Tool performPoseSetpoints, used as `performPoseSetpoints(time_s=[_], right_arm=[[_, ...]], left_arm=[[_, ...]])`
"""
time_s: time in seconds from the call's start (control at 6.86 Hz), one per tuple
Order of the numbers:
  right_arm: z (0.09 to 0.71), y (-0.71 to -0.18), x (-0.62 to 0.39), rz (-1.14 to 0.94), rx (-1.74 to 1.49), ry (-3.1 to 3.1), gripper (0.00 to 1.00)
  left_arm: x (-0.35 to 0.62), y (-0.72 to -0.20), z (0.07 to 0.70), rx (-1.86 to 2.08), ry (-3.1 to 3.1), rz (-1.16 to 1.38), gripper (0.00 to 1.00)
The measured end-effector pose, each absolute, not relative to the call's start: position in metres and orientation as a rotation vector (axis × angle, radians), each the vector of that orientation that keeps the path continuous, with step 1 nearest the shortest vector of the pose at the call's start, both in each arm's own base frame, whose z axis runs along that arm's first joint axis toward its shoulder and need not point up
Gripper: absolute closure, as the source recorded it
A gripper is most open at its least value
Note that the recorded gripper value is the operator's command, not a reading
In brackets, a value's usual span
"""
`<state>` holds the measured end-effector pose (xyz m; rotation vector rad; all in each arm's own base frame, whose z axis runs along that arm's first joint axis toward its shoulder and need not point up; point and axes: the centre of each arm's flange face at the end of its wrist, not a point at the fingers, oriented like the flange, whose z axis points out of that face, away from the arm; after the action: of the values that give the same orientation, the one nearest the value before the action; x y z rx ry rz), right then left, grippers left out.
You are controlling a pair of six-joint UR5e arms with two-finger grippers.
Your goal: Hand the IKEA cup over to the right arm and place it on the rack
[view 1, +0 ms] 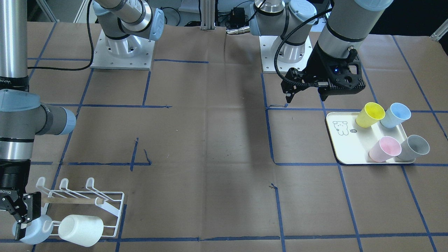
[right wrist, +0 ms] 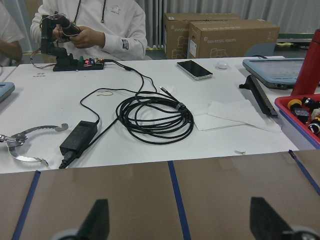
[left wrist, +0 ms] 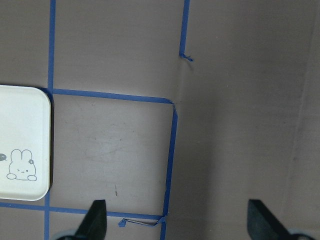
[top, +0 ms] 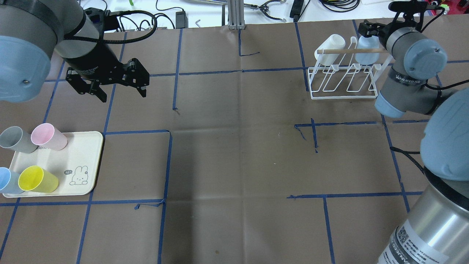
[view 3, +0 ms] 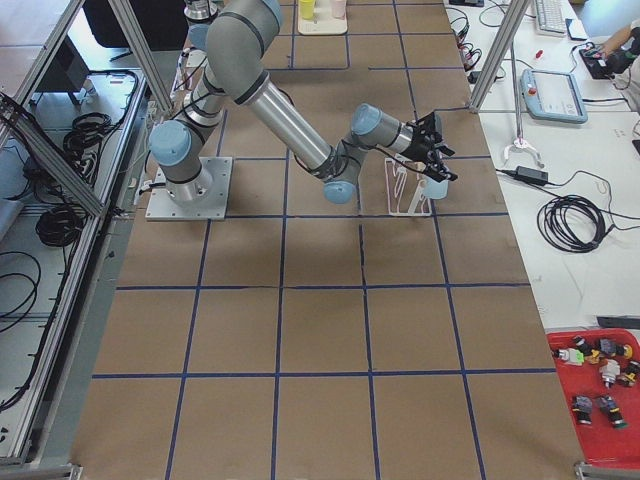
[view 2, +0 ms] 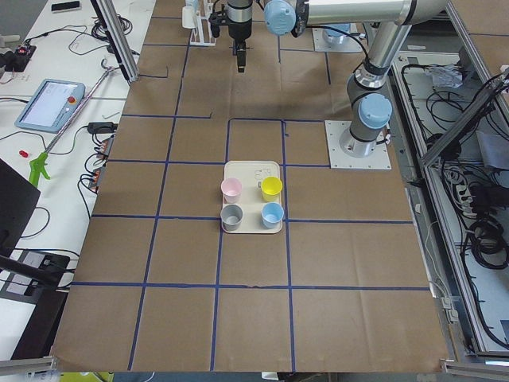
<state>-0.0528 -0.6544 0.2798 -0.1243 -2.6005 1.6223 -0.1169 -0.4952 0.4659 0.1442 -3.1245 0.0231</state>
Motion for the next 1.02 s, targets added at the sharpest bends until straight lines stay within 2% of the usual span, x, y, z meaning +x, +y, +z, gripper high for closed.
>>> performPoseSetpoints(time_s=[0.29, 0.44, 1.02], right_arm=[[0.33, -0.651, -0.045, 1.69, -0.099, -2.546, 0.0], [0.357, -0.649, -0.042, 1.652, -0.096, -2.576, 0.0], [0.444, -0.629, -0.014, 1.104, -0.138, -2.964, 0.0]], left_arm=[[-0.117, -0.495, 0.466, 0.14, -3.129, 0.022, 0.01], [-0.117, -0.495, 0.465, 0.137, -3.131, 0.021, 0.01], [-0.116, -0.495, 0.466, 0.128, -3.136, 0.023, 0.01]])
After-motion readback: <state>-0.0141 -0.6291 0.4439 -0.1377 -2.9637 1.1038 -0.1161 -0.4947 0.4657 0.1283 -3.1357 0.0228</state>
